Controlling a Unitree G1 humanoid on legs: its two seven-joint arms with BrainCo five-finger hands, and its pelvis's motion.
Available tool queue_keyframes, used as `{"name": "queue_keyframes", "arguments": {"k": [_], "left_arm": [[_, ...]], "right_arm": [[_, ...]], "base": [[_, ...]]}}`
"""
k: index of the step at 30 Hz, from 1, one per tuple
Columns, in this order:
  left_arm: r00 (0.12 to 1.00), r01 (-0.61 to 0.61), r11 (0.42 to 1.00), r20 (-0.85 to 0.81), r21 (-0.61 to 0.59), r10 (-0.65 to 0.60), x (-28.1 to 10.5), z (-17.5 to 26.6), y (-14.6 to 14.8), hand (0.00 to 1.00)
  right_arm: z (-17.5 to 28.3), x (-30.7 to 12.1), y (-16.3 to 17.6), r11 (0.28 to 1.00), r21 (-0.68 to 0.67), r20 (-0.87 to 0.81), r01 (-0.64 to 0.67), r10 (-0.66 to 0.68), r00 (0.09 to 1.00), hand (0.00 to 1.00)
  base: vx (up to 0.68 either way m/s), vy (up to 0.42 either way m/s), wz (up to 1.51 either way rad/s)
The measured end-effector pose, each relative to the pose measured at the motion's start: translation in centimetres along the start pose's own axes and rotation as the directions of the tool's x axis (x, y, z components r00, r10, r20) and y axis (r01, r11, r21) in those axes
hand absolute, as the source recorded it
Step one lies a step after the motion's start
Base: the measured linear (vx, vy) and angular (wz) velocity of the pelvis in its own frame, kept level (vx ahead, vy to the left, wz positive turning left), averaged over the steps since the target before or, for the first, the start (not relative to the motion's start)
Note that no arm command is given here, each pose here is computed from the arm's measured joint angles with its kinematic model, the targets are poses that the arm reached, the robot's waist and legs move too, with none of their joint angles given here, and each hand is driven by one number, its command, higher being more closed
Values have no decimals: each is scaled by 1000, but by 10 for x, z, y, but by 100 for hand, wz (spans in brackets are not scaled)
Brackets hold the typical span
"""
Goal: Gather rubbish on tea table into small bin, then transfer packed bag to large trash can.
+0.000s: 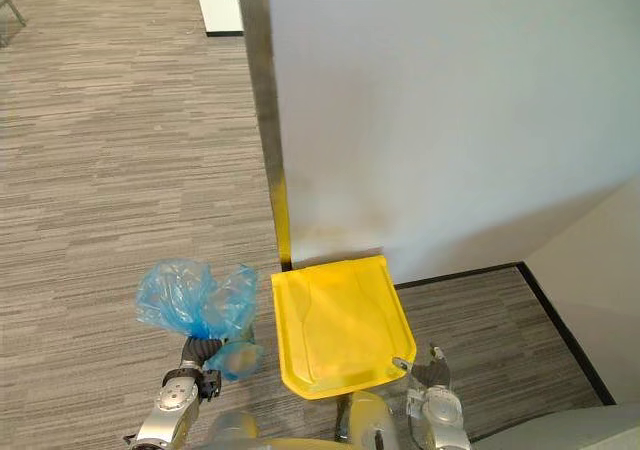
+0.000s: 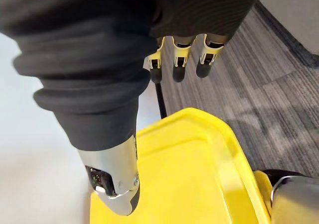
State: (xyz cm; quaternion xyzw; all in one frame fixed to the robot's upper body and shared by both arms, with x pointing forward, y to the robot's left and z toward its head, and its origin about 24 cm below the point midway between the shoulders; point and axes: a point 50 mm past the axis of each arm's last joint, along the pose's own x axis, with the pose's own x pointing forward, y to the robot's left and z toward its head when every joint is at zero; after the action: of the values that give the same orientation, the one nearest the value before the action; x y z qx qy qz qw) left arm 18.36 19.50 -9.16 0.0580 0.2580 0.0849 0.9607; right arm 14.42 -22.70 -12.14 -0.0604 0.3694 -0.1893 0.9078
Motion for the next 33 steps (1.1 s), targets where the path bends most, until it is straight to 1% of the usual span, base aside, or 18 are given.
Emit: {"name": "queue_keyframes", "arguments": {"k": [2, 6, 8, 10, 11, 13, 14, 20, 22, 27, 33], "left_arm": [[1000, -8, 1000, -7, 5, 8, -1, -2, 3, 100], [999, -22, 1000, -28, 8, 22, -6, -9, 9, 100], [999, -33, 999, -20, -30, 32, -6, -6, 5, 100], [1000, -14, 997, -20, -77, 13, -10, -7, -10, 100], [1000, -9, 996, -17, -89, 8, -10, -6, -13, 100], [999, -2, 995, -36, -101, -2, -13, -11, -15, 100], [999, -6, 995, -54, -98, 0, -15, -16, -14, 100], [999, -2, 995, -48, -96, -2, -11, -13, -15, 100], [999, -4, 997, -55, -83, 0, -10, -14, -12, 100], [998, -13, 999, -69, -38, 10, -8, -18, -1, 100], [993, -19, 1000, -113, -11, 18, -11, -29, 4, 100]], "right_arm": [[-4, -3, 3, 1000, -14, -9, -15, 15, 1000, 0], [-12, -8, -2, 1000, -15, -16, -6, 6, 1000, 0], [-2, -5, -5, 1000, -16, 23, 3, -3, 1000, 0], [10, -1, -12, 999, -30, 66, 18, -16, 998, 0], [18, 4, -9, 1000, -29, 83, 11, -9, 997, 0], [14, 3, -10, 999, -32, 68, 14, -12, 998, 0], [10, 3, -11, 999, -35, 53, 17, -16, 998, 0], [3, 2, -12, 999, -39, 23, 24, -23, 999, 0], [3, 3, -7, 999, -31, 16, 14, -13, 1000, 0], [-5, 1, -8, 999, -28, -12, 17, -18, 1000, 0], [-16, -2, -8, 999, -35, -57, 14, -16, 998, 0]], "base": [[-267, -20, 27], [-257, -150, 23], [-228, -217, 7], [-137, -58, -36], [-209, -53, -30], [-279, -72, 24], [-265, 3, 25], [-141, 110, 14], [-178, 246, 16], [-98, 157, 4], [12, 60, -6]]}}
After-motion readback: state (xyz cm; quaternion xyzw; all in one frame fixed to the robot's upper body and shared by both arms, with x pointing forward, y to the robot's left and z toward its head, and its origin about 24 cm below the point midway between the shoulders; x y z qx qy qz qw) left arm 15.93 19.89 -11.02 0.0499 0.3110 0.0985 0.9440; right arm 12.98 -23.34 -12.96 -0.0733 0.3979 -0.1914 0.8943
